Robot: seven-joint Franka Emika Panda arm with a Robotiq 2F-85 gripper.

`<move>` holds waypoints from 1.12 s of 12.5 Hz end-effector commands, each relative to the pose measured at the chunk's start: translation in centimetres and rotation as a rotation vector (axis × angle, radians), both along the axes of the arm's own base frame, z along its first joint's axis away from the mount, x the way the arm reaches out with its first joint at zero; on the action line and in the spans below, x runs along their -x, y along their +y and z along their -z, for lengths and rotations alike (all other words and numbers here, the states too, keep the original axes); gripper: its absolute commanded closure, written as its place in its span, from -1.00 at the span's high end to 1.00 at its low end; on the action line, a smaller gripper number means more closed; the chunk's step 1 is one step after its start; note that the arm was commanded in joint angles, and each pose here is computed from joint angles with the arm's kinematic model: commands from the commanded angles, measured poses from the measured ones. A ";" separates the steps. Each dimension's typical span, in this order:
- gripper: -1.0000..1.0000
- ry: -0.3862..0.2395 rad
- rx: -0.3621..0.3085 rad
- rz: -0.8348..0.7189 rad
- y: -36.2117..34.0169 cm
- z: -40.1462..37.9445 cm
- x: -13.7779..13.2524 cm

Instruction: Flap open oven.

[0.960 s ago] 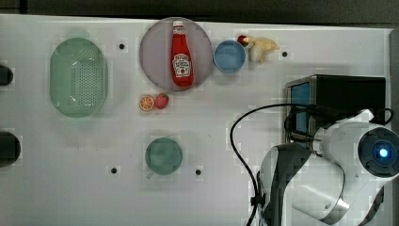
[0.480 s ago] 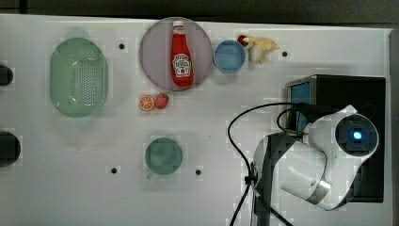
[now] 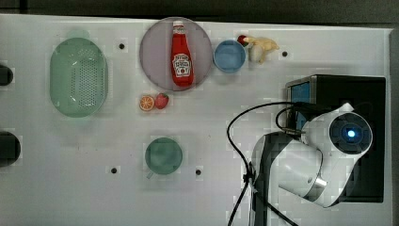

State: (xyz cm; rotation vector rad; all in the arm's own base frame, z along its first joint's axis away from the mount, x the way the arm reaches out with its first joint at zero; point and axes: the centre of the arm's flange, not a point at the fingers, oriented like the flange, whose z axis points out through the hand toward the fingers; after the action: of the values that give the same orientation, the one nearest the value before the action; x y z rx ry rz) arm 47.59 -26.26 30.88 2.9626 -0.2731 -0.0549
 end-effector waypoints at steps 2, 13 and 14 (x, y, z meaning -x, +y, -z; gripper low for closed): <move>-0.65 0.019 0.017 -0.105 5.0 0.5 -2.3; -0.65 0.114 0.283 -0.119 17.6 8.7 -3.7; -0.65 0.116 0.317 -0.121 18.7 9.9 -3.7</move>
State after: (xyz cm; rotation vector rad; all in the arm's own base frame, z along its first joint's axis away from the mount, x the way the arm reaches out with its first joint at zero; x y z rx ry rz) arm 51.49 -10.52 22.69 2.6662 -0.0142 -0.1692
